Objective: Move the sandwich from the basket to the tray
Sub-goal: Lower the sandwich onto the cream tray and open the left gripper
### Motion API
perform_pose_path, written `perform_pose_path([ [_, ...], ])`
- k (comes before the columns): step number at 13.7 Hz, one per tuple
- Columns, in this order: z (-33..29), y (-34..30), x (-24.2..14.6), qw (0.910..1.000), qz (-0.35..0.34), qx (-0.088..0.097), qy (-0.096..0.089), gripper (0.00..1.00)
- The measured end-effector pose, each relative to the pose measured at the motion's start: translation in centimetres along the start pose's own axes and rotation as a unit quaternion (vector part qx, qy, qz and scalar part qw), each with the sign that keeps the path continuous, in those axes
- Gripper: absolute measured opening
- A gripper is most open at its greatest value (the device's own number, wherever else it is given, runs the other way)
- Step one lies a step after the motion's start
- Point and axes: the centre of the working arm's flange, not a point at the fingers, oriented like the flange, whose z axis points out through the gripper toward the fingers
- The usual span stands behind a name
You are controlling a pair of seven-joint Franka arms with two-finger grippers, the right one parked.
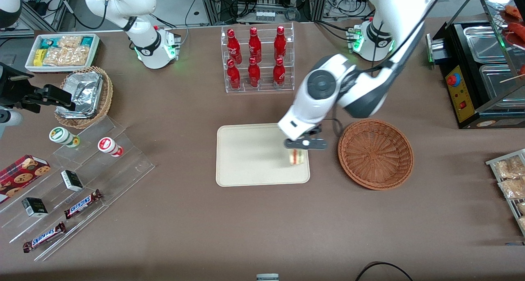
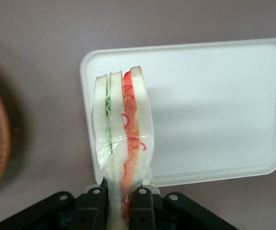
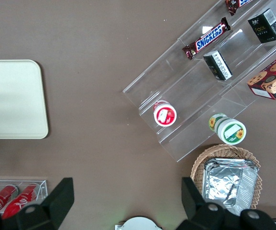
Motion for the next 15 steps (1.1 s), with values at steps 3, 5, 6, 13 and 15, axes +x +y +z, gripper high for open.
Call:
perform_pose_path([
  [3, 3.8, 2.8, 0.3, 0.9999, 0.006, 0.006, -0.006, 0.18],
  [5, 5.5, 4.5, 0.0, 0.9998, 0.016, 0.000, -0.009, 0.18],
  [6, 6.2, 5.3, -0.2, 0.9997, 0.021, -0.008, -0.006, 0.18],
  [13, 11.0, 8.2, -2.3, 0.9990, 0.043, -0.005, -0.014, 0.18],
  [15, 12.1, 8.1, -2.2, 0.9991, 0.038, -0.006, -0.016, 0.18],
])
